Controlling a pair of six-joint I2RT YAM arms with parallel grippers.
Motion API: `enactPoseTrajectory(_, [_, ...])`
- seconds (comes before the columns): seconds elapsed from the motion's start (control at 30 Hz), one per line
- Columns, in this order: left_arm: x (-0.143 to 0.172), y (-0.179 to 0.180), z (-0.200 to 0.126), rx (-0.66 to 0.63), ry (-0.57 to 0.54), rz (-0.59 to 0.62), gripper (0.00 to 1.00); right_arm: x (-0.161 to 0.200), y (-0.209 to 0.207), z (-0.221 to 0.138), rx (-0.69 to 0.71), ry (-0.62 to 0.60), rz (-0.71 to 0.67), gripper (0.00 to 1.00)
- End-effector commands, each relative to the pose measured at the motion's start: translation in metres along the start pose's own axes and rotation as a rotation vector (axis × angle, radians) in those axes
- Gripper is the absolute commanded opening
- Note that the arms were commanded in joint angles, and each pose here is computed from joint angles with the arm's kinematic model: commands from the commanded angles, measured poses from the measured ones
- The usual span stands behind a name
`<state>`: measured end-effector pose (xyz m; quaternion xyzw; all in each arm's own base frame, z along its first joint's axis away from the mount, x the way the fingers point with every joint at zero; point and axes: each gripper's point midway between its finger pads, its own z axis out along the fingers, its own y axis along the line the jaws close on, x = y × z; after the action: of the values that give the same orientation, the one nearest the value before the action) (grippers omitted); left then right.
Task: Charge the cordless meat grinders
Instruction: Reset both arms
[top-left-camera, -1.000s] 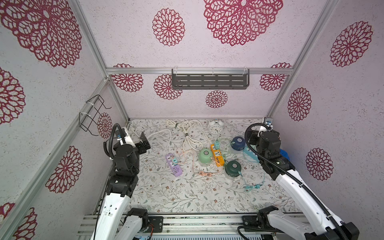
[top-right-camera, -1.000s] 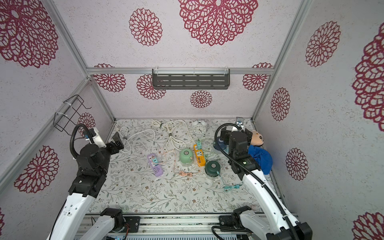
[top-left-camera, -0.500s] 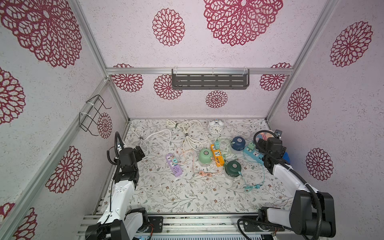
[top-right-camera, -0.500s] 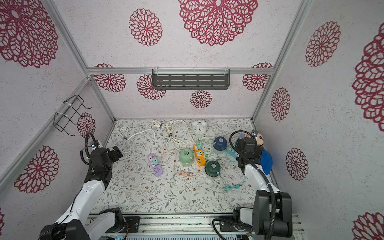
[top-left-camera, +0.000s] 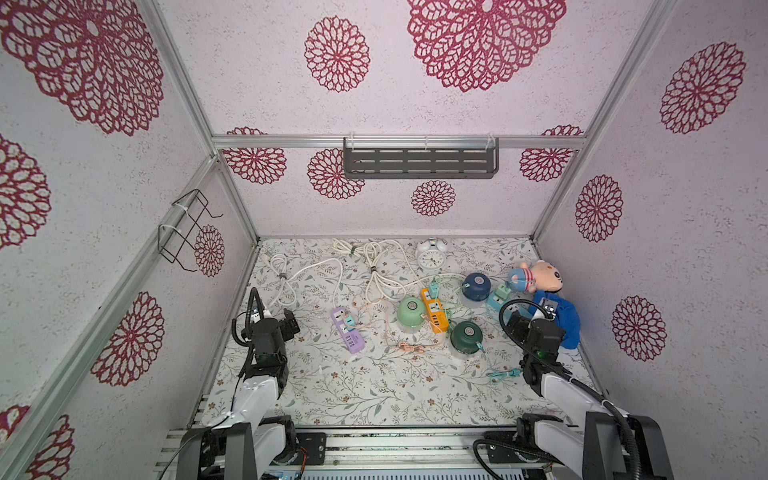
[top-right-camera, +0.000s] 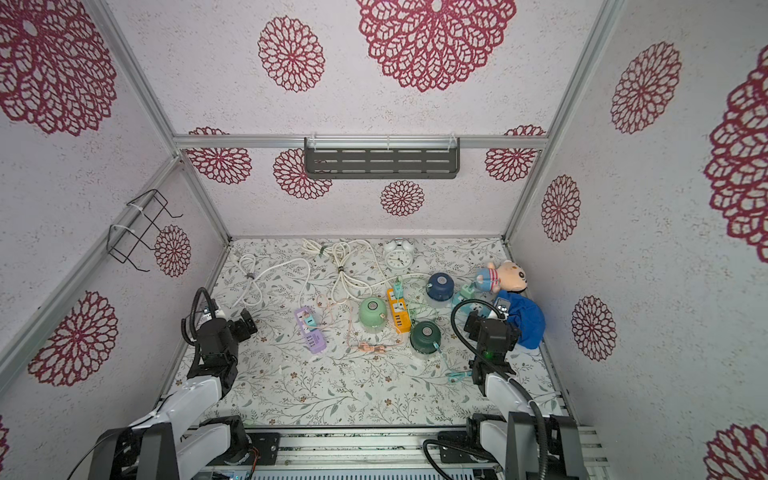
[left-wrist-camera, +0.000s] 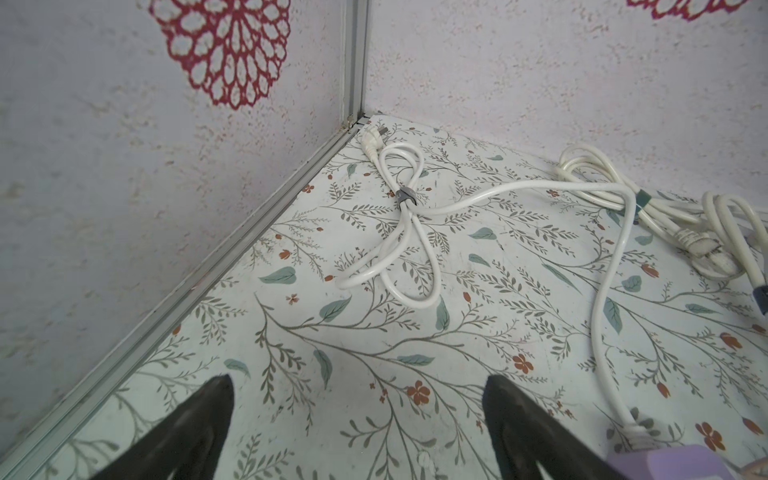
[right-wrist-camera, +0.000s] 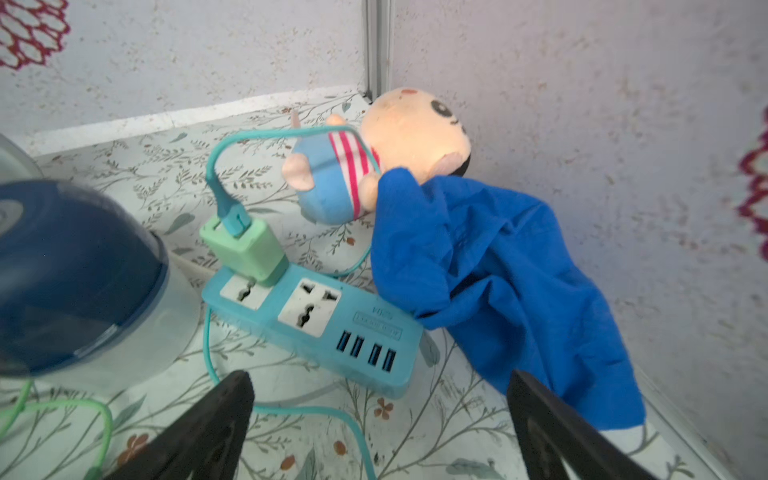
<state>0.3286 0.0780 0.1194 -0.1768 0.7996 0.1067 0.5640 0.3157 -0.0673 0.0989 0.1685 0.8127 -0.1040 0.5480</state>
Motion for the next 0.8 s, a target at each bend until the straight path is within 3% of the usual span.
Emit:
enactPoseTrajectory(0.0, [-0.041,-0.034,0.004,0.129,-0.198,0.051,0.97,-0.038,0.020,-0.002,-0.089,-0.202,0.028,0.99])
enactPoseTrajectory(0.1, [-0.035,-0.055,0.012,0.188,-0.229,0.153,0.97,-0.044,0.036,0.000,-0.137,-0.254,0.002,0.99])
enactPoseTrajectory(0.2, [-0.020,-0.052,0.018,0.217,-0.277,0.138,0.97,-0.039,0.053,0.007,-0.179,-0.261,-0.088,0.99])
enactPoseTrajectory(0.27, [-0.023,-0.044,0.020,0.166,-0.318,0.117,0.97,-0.031,0.055,0.008,-0.193,-0.277,-0.091,0.99])
enactPoseTrajectory(0.33, [-0.022,-0.044,0.025,0.160,-0.271,0.119,0.97,-0.033,0.062,0.006,-0.203,-0.325,-0.107,0.99])
enactPoseTrajectory(0.4, [-0.019,-0.055,0.033,0.202,-0.211,0.149,0.97,-0.027,0.072,0.021,-0.201,-0.233,-0.147,0.99])
enactPoseTrajectory(0.57, [-0.022,-0.039,0.058,0.112,-0.123,0.109,0.97,-0.027,0.061,0.030,-0.154,-0.203,-0.108,0.99])
enactPoseTrajectory(0.63, [-0.024,-0.028,0.062,0.047,-0.114,0.069,0.97,-0.028,0.051,0.025,-0.087,-0.228,-0.096,0.99])
enactPoseTrajectory(0.77, [-0.023,-0.024,0.064,0.043,-0.103,0.053,0.97,-0.030,0.053,0.024,-0.077,-0.244,-0.100,0.99])
